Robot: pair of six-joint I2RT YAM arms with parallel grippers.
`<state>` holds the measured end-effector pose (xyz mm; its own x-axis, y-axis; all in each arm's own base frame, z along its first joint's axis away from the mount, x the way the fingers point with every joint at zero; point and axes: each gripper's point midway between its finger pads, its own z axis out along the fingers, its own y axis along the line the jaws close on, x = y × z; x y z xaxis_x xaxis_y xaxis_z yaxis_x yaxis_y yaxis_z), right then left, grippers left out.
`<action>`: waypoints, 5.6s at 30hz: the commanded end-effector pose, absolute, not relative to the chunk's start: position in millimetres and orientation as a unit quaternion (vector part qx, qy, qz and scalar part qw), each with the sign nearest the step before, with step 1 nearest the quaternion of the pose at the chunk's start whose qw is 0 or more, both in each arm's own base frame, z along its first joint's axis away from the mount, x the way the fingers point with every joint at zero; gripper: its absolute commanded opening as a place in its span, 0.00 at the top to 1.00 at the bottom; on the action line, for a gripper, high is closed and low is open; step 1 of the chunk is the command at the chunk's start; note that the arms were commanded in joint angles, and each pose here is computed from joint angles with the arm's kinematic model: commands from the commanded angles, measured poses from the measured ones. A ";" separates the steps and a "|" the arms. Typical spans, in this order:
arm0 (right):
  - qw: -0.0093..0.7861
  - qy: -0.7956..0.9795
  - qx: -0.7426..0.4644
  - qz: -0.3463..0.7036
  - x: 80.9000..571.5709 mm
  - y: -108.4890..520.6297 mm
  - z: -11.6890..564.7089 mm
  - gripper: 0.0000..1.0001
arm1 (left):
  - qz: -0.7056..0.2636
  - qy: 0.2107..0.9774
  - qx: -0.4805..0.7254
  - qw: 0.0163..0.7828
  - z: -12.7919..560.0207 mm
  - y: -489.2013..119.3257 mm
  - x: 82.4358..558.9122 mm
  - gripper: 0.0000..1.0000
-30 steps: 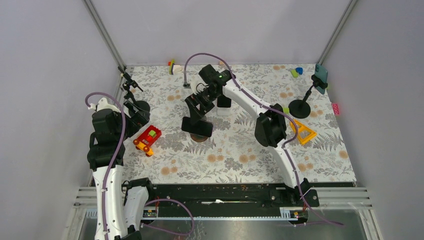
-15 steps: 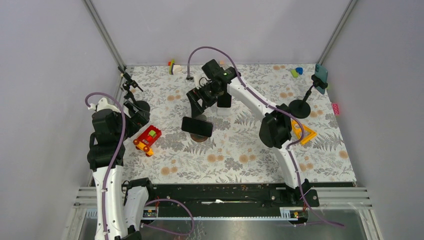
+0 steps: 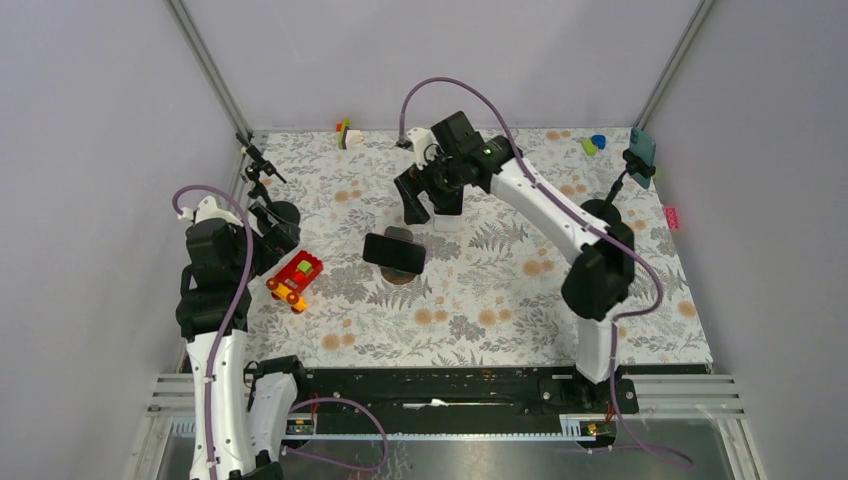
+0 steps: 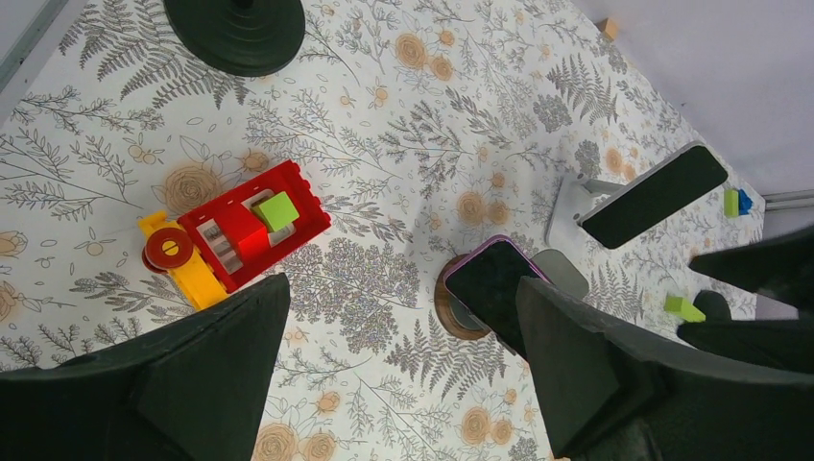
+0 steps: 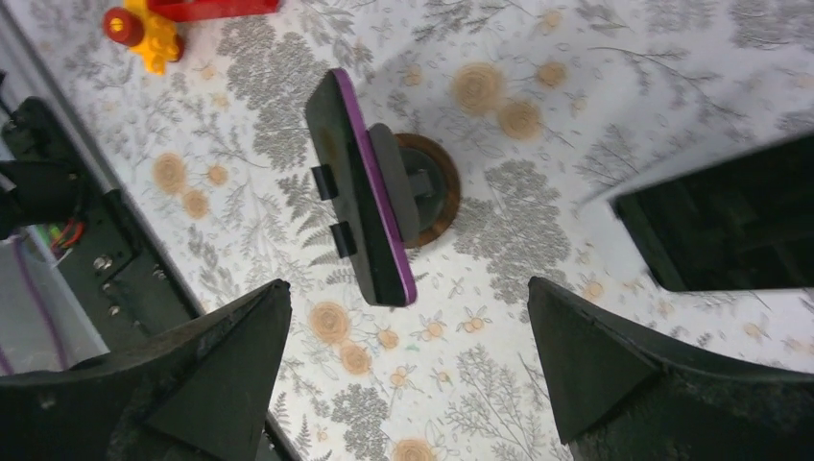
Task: Remove the phone from the phone stand
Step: Move the phone stand with the phone to the center of the board, then remove the phone from the phone stand.
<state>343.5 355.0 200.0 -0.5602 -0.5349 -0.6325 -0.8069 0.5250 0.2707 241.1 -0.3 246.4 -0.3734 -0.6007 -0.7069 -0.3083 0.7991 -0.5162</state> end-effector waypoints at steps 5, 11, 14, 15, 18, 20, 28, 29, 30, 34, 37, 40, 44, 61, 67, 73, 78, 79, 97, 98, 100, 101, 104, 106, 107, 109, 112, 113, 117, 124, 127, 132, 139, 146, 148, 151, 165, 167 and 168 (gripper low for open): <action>0.436 0.806 -0.324 0.235 360.1 315.7 267.1 0.00 | -0.140 0.811 -0.273 0.499 243.9 5.3 251.4 0.05; 0.509 0.755 -0.314 0.271 340.8 304.4 291.6 0.00 | -0.139 0.815 -0.274 0.491 235.3 5.9 254.9 0.05; 0.543 0.728 -0.308 0.282 330.3 297.5 293.8 0.00 | -0.138 0.816 -0.274 0.489 232.2 6.4 256.4 0.05; 0.556 0.718 -0.306 0.286 327.4 295.2 297.6 0.01 | -0.136 0.817 -0.274 0.489 231.3 7.1 256.6 0.05; 0.542 0.728 -0.313 0.279 315.5 286.1 288.8 0.00 | -0.132 0.819 -0.276 0.485 227.1 8.3 256.8 0.05; 0.520 0.746 -0.317 0.270 309.3 279.8 280.1 0.00 | -0.132 0.820 -0.276 0.484 224.2 8.3 256.8 0.05; 0.466 0.791 -0.329 0.222 298.8 258.9 248.3 0.00 | -0.127 0.825 -0.278 0.475 213.7 9.6 256.4 0.05; 0.461 0.794 -0.331 0.219 297.9 257.5 244.6 0.00 | -0.127 0.826 -0.278 0.473 212.4 9.3 256.4 0.05; 0.457 0.797 -0.331 0.215 297.8 256.4 242.9 0.00 | -0.126 0.827 -0.278 0.472 210.9 9.5 256.3 0.05; 0.427 0.811 -0.341 0.210 295.1 256.3 232.3 0.00 | -0.120 0.830 -0.278 0.468 205.3 10.9 255.2 0.05; 0.423 0.812 -0.341 0.213 295.4 259.0 230.9 0.00 | -0.119 0.833 -0.277 0.464 200.6 11.0 254.6 0.05; 0.424 0.809 -0.341 0.221 293.6 269.0 232.0 0.00 | -0.118 0.833 -0.278 0.463 198.7 11.4 255.2 0.05; 0.426 0.795 -0.392 0.180 283.4 287.5 226.3 0.01 | -0.120 0.835 -0.278 0.459 195.4 10.3 255.1 0.05; 0.415 0.743 -0.524 0.039 269.4 330.3 188.1 0.00 | -0.117 0.838 -0.280 0.453 192.0 11.6 256.3 0.05; 0.373 0.742 -0.555 -0.051 273.6 335.4 172.0 0.00 | -0.116 0.838 -0.280 0.455 192.5 11.8 255.5 0.05; 0.344 0.736 -0.578 -0.082 273.4 344.4 161.1 0.00 | -0.118 0.839 -0.279 0.453 192.2 11.1 256.1 0.06; 0.328 0.730 -0.595 -0.078 271.0 350.6 147.7 0.00 | -0.118 0.839 -0.279 0.451 191.2 11.0 256.1 0.06; 0.325 0.729 -0.597 -0.075 269.9 351.3 145.4 0.01 | -0.118 0.839 -0.279 0.452 191.7 11.0 256.1 0.06; 0.299 0.726 -0.616 -0.061 266.0 361.7 115.3 0.01 | -0.116 0.839 -0.280 0.451 190.8 11.6 255.9 0.06; 0.300 0.726 -0.615 -0.063 267.1 361.6 114.6 0.00 | -0.117 0.839 -0.280 0.451 190.8 11.2 256.0 0.06; 0.303 0.724 -0.616 -0.069 269.0 361.5 112.4 0.00 | -0.116 0.839 -0.280 0.452 191.2 11.7 255.9 0.06; 0.303 0.723 -0.617 -0.072 270.3 360.9 111.0 0.00 | -0.115 0.839 -0.280 0.452 191.2 11.9 255.9 0.06; 0.306 0.717 -0.620 -0.084 274.2 360.1 107.8 0.00 | -0.115 0.839 -0.281 0.452 190.9 11.9 255.6 0.06; 0.305 0.714 -0.623 -0.091 276.3 359.8 105.5 0.00 | -0.114 0.839 -0.281 0.452 191.1 12.4 255.5 0.06; 0.305 0.713 -0.625 -0.093 277.1 360.2 104.6 0.00 | -0.113 0.839 -0.281 0.453 191.2 12.6 255.5 0.06; 0.302 0.711 -0.628 -0.099 278.4 359.3 101.9 0.00 | -0.113 0.839 -0.281 0.453 191.2 12.6 255.2 0.06; 0.298 0.709 -0.630 -0.107 279.7 357.9 98.0 0.00 | -0.114 0.838 -0.281 0.453 191.5 12.3 255.1 0.06; 0.296 0.709 -0.631 -0.109 279.8 357.2 96.5 0.00 | -0.113 0.838 -0.281 0.453 191.4 12.6 255.1 0.06; 0.294 0.710 -0.629 -0.117 281.6 355.9 92.0 0.00 | -0.113 0.838 -0.281 0.453 191.3 12.5 255.1 0.06; 0.317 0.702 -0.623 -0.138 291.5 355.7 88.8 0.00 | -0.112 0.838 -0.282 0.453 191.2 13.1 254.5 0.06; 0.323 0.697 -0.624 -0.143 294.3 357.2 88.8 0.00 | -0.112 0.839 -0.283 0.452 190.9 13.1 254.9 0.06; 0.333 0.693 -0.620 -0.155 300.1 358.2 89.2 0.00 | -0.110 0.839 -0.283 0.451 190.4 13.7 254.7 0.06; 0.329 0.687 -0.623 -0.178 304.0 352.9 84.6 0.00 | -0.112 0.840 -0.283 0.450 190.1 13.1 255.3 0.06; 0.321 0.687 -0.625 -0.185 302.3 346.8 79.4 0.01 | -0.111 0.840 -0.283 0.449 189.9 13.3 255.4 0.06; 0.322 0.688 -0.624 -0.184 302.2 347.0 79.3 0.00 | -0.112 0.840 -0.283 0.450 190.1 13.1 255.4 0.06; 0.324 0.689 -0.622 -0.183 302.7 347.8 79.6 0.00 | -0.112 0.840 -0.283 0.448 189.3 13.1 255.4 0.06; 0.345 0.691 -0.606 -0.190 309.9 350.8 84.3 0.38 | -0.111 0.840 -0.284 0.448 189.2 13.3 255.3 0.06; 0.347 0.691 -0.604 -0.191 310.7 350.5 86.7 0.43 | -0.111 0.841 -0.284 0.446 188.4 13.1 255.4 0.06; 0.348 0.692 -0.604 -0.189 310.3 350.5 87.3 0.46 | -0.112 0.841 -0.283 0.447 188.6 12.8 255.5 0.06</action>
<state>302.2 347.0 78.3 -0.0188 -0.9731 -0.2298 -0.7474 0.1664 -0.6432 248.6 9.4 183.6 -0.4630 -0.5948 -0.6571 -0.3933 0.8023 -0.4491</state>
